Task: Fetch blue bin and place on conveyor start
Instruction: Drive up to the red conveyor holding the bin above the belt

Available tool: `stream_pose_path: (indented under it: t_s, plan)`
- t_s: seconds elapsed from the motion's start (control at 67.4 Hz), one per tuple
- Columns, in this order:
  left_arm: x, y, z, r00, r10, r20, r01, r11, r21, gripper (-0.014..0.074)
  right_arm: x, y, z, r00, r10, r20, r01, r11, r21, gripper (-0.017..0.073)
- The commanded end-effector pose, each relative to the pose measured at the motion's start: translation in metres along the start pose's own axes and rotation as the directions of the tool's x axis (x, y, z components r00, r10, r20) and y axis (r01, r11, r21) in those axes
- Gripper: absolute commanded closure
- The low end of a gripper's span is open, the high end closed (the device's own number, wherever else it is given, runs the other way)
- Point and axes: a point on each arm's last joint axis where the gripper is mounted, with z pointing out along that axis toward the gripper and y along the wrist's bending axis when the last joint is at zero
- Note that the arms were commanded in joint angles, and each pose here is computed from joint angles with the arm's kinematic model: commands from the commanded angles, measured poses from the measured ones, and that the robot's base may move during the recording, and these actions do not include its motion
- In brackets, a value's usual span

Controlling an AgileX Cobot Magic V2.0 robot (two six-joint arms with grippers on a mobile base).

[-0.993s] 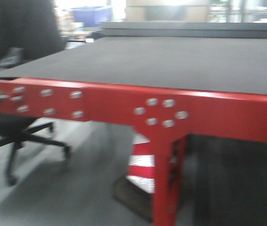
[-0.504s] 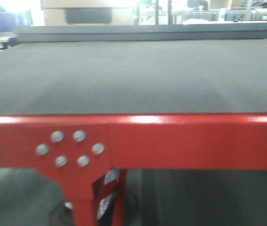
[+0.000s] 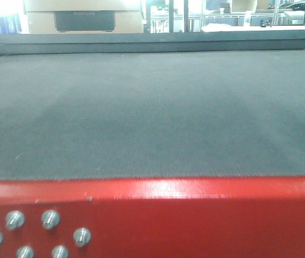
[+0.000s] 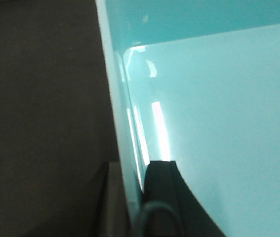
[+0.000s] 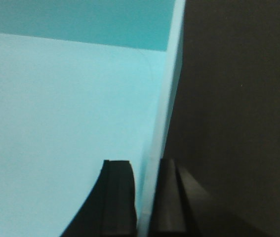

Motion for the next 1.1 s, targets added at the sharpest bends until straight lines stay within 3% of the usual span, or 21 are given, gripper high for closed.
stream_pose_path:
  t_s: [0.0, 1.082]
  plan:
    - [-0.0053, 0.0185, -0.0081, 0.997, 0.060, 0.049, -0.052, 0.988, -0.143, 0.0704, -0.0039, -0.0059, -0.0108, 0.997, -0.057, 0.046, 0.054, 0.997, 0.063, 0.0711]
    - [-0.0087, 0.0171, -0.0082, 0.994, 0.065, 0.086, -0.053, 0.990, -0.130, 0.0704, -0.0039, -0.0059, -0.0108, 0.997, -0.057, 0.046, 0.054, 0.997, 0.063, 0.0711]
